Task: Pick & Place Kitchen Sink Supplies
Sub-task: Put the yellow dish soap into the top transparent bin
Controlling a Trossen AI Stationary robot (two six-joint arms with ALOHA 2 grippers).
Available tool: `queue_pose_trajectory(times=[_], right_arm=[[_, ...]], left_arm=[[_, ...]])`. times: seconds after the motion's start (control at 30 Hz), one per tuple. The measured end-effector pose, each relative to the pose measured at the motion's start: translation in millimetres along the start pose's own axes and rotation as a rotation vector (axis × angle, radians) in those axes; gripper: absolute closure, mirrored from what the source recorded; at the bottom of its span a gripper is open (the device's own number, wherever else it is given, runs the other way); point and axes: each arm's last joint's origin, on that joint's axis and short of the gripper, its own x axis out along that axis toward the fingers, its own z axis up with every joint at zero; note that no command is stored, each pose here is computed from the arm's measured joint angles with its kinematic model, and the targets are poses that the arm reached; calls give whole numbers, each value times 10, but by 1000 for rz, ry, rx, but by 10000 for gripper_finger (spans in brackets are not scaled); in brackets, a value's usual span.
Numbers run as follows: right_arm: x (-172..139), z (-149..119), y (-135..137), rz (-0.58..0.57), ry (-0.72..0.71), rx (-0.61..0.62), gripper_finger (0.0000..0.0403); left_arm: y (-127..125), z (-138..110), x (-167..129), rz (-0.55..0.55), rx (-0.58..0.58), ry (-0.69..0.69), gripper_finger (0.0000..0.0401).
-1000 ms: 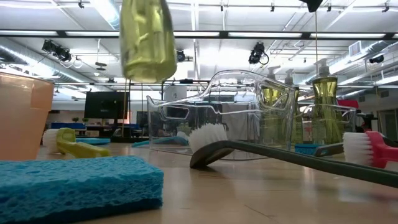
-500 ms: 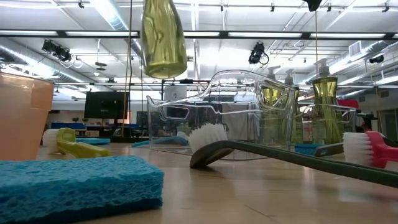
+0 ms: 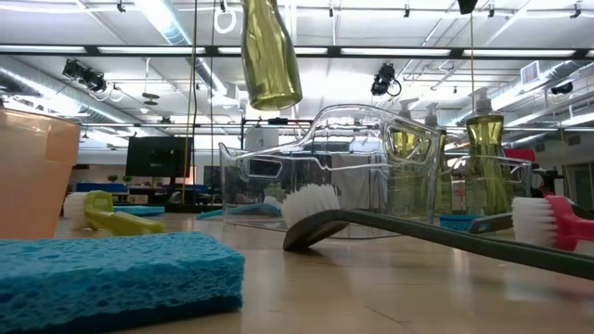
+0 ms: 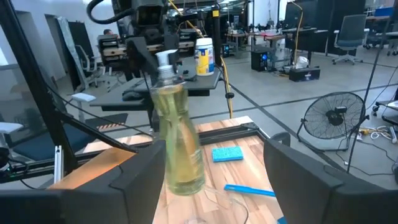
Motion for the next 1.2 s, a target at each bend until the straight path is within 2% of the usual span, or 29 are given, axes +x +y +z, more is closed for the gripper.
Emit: queue_pose_trajectory(times=[0.33,0.63,0.87,1.2], right_arm=[[0,9,1,1,-9,1,131],[1,9,-7,-25,-11,25,131],[1,11,-7,-25,-13,27,131],[0,21,-9,-26,-24,23,131]], left_arm=[[251,91,292,43,80,-56,282],[544,243,654,48,146,-217,282],[737,226,829,31,140,-220,282],[864,186,1060,12,140,-231,282]])
